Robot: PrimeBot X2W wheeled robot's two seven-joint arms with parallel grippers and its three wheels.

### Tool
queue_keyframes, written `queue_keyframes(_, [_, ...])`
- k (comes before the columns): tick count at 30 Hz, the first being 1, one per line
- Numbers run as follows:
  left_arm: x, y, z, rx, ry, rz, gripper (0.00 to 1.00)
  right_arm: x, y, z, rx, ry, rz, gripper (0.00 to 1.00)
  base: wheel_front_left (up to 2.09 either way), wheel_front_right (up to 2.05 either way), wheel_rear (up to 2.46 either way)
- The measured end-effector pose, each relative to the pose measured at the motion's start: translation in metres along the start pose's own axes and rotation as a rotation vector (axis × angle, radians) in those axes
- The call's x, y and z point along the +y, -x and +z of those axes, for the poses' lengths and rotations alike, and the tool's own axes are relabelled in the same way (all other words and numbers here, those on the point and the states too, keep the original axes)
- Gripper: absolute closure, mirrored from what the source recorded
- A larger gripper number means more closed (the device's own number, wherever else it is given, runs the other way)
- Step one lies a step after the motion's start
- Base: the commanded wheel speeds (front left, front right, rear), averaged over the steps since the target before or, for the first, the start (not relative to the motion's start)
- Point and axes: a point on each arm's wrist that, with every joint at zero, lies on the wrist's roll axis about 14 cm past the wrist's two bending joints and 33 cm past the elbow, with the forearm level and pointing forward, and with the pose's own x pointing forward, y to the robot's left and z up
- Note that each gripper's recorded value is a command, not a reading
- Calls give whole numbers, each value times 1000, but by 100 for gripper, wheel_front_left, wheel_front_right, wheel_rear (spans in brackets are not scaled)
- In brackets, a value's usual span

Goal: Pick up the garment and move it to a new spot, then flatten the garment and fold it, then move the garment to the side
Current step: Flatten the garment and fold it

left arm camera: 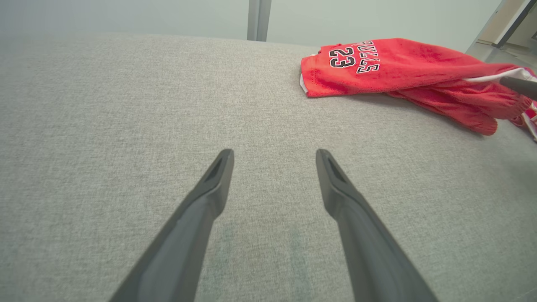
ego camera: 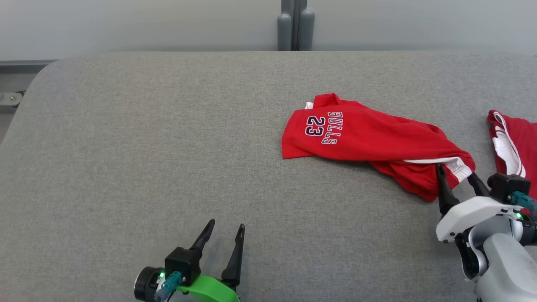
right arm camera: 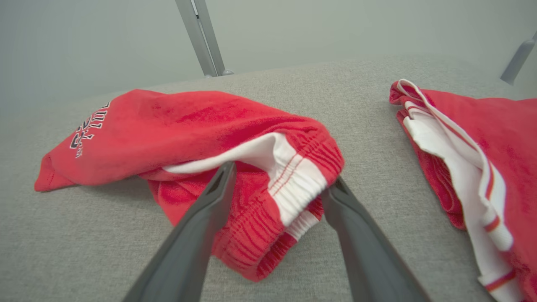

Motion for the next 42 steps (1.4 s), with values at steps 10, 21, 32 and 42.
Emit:
queue_keyframes(10, [-20, -39, 30, -67, -46, -91, 0, -11, 42, 7, -84, -2, -39, 0, 0, 0, 0])
queue_keyframes(21, [-30, -116, 20, 13, -79, -164, 0, 12, 47, 39, -209, 11, 7, 0, 0, 0, 0])
queue_keyframes(32, [-39, -159, -33, 182, 28, -192, 0, -29, 57, 22, -153, 30, -115, 0, 0, 0, 0])
queue_keyframes(42, [-49, -176, -43, 207, 51, -219, 51, -44, 62, 15, -130, 36, -164, 0, 0, 0, 0])
